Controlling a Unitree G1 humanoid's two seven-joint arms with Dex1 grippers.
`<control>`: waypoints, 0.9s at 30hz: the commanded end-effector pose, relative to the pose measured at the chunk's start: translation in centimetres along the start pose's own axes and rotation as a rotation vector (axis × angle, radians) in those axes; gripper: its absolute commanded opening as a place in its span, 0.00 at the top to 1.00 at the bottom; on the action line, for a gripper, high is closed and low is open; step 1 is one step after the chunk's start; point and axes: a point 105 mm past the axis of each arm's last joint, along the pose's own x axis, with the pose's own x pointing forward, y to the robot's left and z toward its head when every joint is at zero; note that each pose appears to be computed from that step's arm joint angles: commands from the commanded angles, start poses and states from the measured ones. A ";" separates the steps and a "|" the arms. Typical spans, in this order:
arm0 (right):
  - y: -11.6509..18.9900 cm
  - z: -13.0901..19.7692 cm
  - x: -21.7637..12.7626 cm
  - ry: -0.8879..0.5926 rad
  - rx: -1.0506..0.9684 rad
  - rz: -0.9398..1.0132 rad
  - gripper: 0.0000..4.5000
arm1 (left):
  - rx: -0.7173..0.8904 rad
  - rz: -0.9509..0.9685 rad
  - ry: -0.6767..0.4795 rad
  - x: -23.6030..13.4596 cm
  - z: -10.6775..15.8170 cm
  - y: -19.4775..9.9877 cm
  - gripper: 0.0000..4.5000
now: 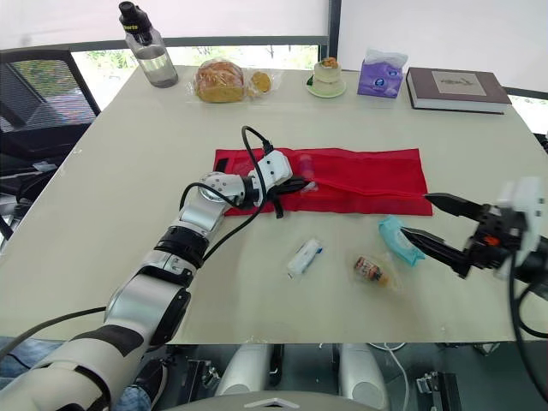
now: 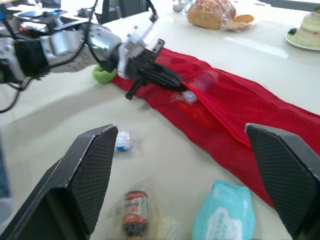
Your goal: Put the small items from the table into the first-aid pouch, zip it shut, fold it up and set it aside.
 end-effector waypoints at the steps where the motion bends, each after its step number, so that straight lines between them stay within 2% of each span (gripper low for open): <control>1: 0.7 2.3 -1.4 -0.004 -0.062 0.045 0.02 | 0.016 0.014 -0.016 -0.6 0.5 0.8 1.00; 9: 0.8 2.6 -2.2 0.056 -0.073 0.081 0.02 | 0.023 0.005 -0.012 -0.6 0.5 0.9 1.00; 15: 1.4 1.4 -0.8 0.079 -0.099 0.111 0.02 | 0.025 0.005 -0.016 -0.7 0.5 0.9 1.00; 23: 1.7 -2.7 3.3 0.240 -0.198 0.146 0.02 | 0.029 -0.006 -0.021 -0.4 0.8 0.6 1.00; 27: 2.9 -4.8 7.1 0.301 -0.233 0.293 0.02 | 0.031 -0.013 -0.028 -0.1 1.2 0.5 1.00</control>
